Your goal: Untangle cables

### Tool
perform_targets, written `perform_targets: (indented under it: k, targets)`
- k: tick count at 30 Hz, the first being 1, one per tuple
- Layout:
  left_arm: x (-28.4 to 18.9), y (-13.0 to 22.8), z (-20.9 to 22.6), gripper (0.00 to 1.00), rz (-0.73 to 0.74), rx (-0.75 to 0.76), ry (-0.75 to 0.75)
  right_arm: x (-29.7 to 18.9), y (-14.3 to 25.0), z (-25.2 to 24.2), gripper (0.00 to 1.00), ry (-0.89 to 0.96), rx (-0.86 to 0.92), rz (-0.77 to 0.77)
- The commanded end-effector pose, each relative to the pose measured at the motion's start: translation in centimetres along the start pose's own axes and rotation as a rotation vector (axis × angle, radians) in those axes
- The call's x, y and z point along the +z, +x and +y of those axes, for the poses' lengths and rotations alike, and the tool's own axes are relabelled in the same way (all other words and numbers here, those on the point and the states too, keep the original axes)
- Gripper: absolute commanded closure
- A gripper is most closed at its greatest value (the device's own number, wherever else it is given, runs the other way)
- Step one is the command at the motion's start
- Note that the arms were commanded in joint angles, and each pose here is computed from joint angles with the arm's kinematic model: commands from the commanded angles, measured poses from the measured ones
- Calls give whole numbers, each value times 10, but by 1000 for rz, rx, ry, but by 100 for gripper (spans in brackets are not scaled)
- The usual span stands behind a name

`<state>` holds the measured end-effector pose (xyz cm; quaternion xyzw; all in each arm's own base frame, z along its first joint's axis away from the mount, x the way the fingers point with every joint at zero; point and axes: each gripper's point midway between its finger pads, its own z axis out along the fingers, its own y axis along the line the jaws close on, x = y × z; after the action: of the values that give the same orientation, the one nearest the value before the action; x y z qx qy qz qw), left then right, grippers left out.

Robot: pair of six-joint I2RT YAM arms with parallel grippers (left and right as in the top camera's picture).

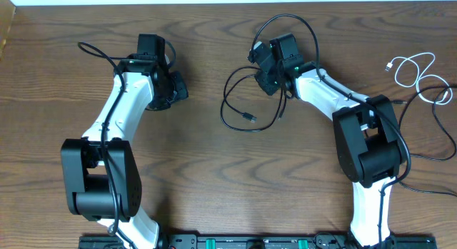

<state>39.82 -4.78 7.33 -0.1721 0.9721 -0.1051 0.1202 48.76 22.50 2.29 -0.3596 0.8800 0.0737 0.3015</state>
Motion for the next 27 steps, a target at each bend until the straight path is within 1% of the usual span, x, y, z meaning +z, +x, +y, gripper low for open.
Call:
perform_targets:
  k: [1, 4, 6, 12, 14, 21, 27]
  targets:
    - [0, -1, 1, 55, -3, 15, -13, 5, 11, 1, 57, -4, 14, 31]
    - [0, -1, 1, 55, -4, 15, -12, 5, 18, 11, 58, -51, 18, 60]
    - [0, -1, 1, 55, -3, 14, -12, 5, 24, 13, 61, -58, 21, 83]
    - [0, -1, 1, 55, -3, 15, -12, 14, 37, 16, 61, -68, 26, 111]
    - [0, -1, 1, 55, -3, 14, -12, 15, 35, 15, 61, -65, 25, 103]
    - [0, -1, 1, 55, -3, 15, -12, 17, 14, 11, 54, -40, 6, 22]
    - [0, -1, 1, 55, -3, 15, -13, 17, 7, 7, 49, -28, 4, -7]
